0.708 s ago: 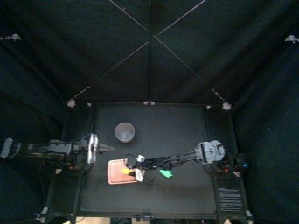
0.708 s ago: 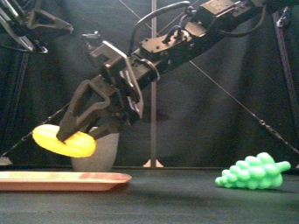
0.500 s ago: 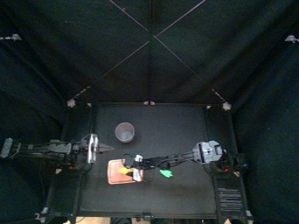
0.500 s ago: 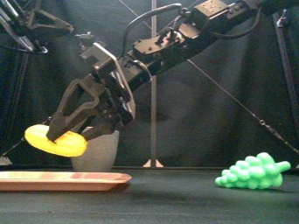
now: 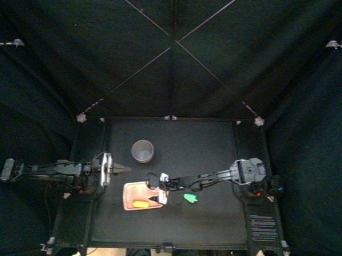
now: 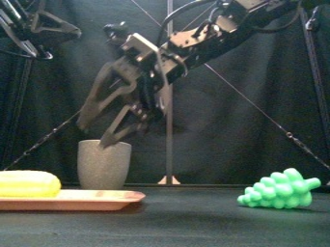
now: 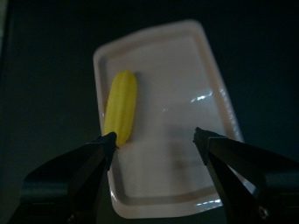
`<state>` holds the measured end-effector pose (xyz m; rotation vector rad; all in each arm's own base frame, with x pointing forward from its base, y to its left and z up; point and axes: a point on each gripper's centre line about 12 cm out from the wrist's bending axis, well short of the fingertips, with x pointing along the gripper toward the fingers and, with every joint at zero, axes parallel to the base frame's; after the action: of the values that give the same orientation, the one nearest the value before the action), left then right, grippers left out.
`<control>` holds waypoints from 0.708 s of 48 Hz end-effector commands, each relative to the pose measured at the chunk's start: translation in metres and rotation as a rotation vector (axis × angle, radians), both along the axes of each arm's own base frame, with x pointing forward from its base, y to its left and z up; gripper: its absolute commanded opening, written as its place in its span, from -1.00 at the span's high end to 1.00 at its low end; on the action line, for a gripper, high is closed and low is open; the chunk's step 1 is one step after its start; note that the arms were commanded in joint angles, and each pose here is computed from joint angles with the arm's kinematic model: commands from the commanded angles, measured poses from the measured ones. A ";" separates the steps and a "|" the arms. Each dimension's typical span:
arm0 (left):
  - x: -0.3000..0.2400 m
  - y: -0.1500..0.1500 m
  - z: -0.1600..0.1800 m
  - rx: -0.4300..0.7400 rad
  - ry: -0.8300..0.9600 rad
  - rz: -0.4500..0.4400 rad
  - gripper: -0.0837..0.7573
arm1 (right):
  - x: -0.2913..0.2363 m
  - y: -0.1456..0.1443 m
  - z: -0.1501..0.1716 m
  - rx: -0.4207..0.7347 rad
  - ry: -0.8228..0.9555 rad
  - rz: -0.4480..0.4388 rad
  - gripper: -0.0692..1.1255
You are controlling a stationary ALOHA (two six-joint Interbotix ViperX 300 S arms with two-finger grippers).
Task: Pick the corn then place it on the pink plate
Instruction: Drop corn on the pink plate and return to neutral
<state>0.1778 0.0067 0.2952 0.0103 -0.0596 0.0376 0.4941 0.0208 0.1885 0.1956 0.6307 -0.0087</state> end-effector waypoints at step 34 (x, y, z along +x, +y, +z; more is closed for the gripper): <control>-0.003 0.001 0.010 0.005 -0.037 0.008 0.82 | -0.225 -0.016 0.142 -0.081 -0.586 -0.018 -0.82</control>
<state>0.1744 0.0076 0.2979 0.0109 -0.0765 0.0438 0.2901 0.0014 0.3133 0.1128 0.1275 -0.0090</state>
